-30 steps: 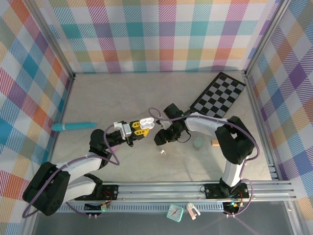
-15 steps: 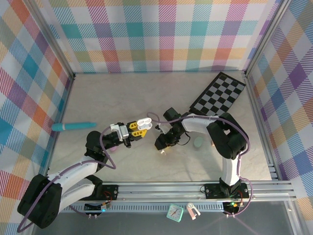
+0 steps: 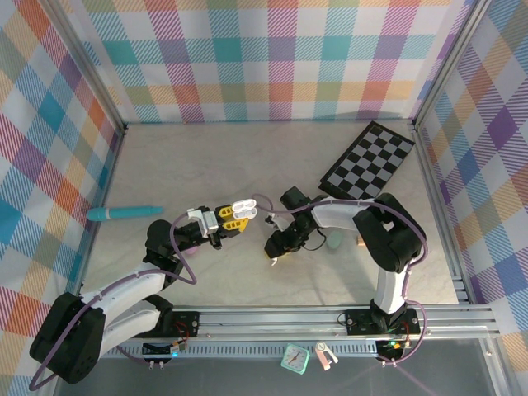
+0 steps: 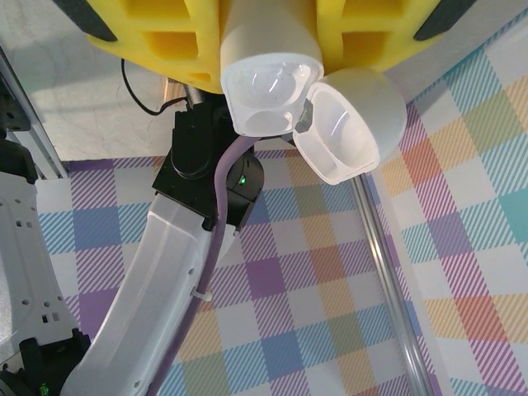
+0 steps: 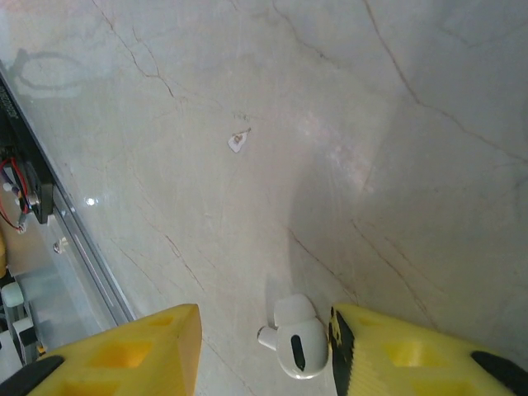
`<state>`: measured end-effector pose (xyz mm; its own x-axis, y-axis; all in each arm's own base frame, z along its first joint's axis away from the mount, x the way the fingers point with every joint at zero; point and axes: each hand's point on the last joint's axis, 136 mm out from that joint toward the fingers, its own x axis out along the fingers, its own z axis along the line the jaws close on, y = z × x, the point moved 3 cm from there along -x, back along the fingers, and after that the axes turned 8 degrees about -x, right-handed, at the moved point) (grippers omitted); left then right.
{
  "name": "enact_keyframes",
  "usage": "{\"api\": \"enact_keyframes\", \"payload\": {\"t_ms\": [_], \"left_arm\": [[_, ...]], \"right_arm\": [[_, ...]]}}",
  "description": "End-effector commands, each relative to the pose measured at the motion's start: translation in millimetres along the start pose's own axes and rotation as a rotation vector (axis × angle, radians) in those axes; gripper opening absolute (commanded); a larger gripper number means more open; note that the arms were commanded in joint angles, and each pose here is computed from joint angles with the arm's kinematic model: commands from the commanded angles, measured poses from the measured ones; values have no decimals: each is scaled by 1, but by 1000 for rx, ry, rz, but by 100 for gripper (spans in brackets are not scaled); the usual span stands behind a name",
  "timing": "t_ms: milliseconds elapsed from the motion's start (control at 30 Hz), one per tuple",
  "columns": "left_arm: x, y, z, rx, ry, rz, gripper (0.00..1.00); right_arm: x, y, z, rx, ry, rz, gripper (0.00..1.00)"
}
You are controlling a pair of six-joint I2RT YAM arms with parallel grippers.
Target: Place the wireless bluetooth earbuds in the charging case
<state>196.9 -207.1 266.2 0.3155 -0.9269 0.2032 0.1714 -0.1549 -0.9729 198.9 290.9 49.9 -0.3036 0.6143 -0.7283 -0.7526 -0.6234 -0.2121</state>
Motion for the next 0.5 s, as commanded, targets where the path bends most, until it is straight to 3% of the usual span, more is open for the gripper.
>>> {"api": "enact_keyframes", "payload": {"t_ms": [0,467], "left_arm": [[3,-11,3,47,12,-22,18],[7,-9,4,42,25,-23,18]], "right_arm": [[-2,18,4,31,3,41,47],[3,9,-2,64,14,-8,41]]}}
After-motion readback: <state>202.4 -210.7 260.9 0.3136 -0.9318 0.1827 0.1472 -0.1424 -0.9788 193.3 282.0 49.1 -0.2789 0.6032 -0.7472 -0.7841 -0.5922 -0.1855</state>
